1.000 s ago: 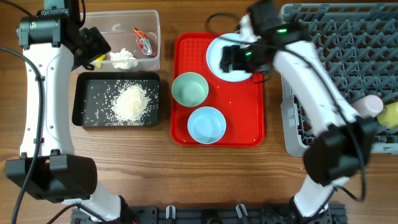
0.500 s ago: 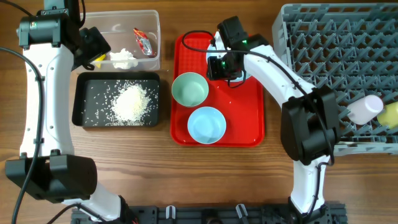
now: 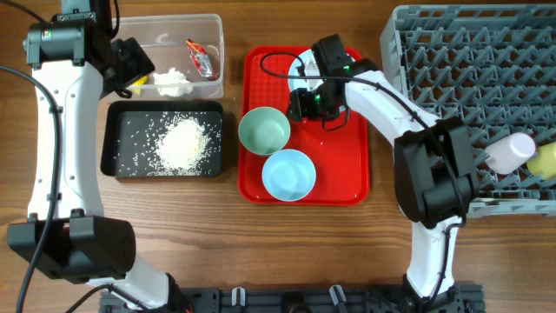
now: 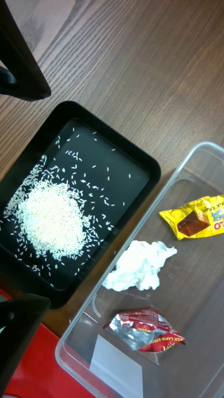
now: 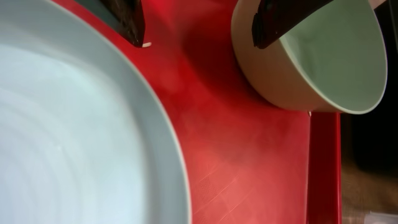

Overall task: Sort waste into correct bins and load items into the dishwasher rack
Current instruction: 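Move the right gripper to the green bowl and grasp its rim, then carry the green bowl with the right gripper to the rack's back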

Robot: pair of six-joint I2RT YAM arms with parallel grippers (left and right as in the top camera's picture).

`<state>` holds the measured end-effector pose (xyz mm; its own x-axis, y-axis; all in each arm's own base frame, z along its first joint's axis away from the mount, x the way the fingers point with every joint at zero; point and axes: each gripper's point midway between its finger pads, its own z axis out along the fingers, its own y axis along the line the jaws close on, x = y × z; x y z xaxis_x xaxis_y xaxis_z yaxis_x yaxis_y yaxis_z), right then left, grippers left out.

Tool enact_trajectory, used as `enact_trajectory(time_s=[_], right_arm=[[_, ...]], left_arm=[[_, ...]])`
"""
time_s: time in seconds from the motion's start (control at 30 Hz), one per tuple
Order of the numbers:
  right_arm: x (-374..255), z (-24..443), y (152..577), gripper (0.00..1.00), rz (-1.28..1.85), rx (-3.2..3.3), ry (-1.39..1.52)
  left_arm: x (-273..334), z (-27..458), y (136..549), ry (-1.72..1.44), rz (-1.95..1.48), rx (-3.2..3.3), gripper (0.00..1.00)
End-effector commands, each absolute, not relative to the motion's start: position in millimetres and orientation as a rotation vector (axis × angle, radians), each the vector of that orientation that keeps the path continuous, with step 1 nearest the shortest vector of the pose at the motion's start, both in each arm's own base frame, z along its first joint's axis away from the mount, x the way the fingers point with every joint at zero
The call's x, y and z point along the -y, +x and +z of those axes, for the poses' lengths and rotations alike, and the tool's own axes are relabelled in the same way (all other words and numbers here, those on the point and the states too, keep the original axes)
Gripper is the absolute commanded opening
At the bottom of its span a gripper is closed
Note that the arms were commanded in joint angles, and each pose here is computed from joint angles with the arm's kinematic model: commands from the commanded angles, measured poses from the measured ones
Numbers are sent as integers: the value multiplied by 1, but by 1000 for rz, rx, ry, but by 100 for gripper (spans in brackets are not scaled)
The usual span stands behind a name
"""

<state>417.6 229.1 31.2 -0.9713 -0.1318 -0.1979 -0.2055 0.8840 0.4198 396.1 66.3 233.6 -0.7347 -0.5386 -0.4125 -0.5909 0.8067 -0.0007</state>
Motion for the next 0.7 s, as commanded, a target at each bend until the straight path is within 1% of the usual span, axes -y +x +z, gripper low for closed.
enact_trajectory(time_s=[0.0, 0.03, 0.1, 0.17, 0.2, 0.23, 0.33, 0.37, 0.43, 0.5, 0.53, 0.6, 0.67], right_arm=[[-228, 29, 425, 63, 707, -2879, -251], [-224, 30, 430, 65, 677, -2877, -220], [-227, 38, 436, 66, 680, -2848, -241], [-229, 49, 443, 64, 681, -2811, -274], [-230, 53, 443, 61, 689, -2795, -306], [-233, 54, 440, 59, 709, -2795, -340], [-246, 45, 417, 56, 718, -2843, -424], [-251, 38, 409, 53, 689, -2859, -444], [-249, 28, 405, 50, 576, -2894, -392], [-257, 26, 400, 48, 574, -2891, -420], [-258, 25, 399, 45, 574, -2894, -420], [-257, 24, 399, 36, 561, -2897, -415], [-252, 22, 400, 23, 521, -2911, -380]], left_arm=[[-70, 240, 392, -867, 197, -2572, 100], [-70, 240, 392, -867, 197, -2572, 100], [-70, 240, 392, -867, 197, -2572, 100], [-70, 240, 392, -867, 197, -2572, 100], [-70, 239, 392, -867, 197, -2572, 100], [-70, 239, 392, -867, 197, -2572, 100], [-70, 240, 392, -867, 197, -2572, 100], [-70, 240, 392, -867, 197, -2572, 100], [-70, 240, 392, -867, 197, -2572, 100], [-70, 240, 392, -867, 197, -2572, 100], [-70, 240, 392, -867, 197, -2572, 100], [-70, 240, 392, -867, 197, -2572, 100], [-70, 240, 392, -867, 197, -2572, 100]])
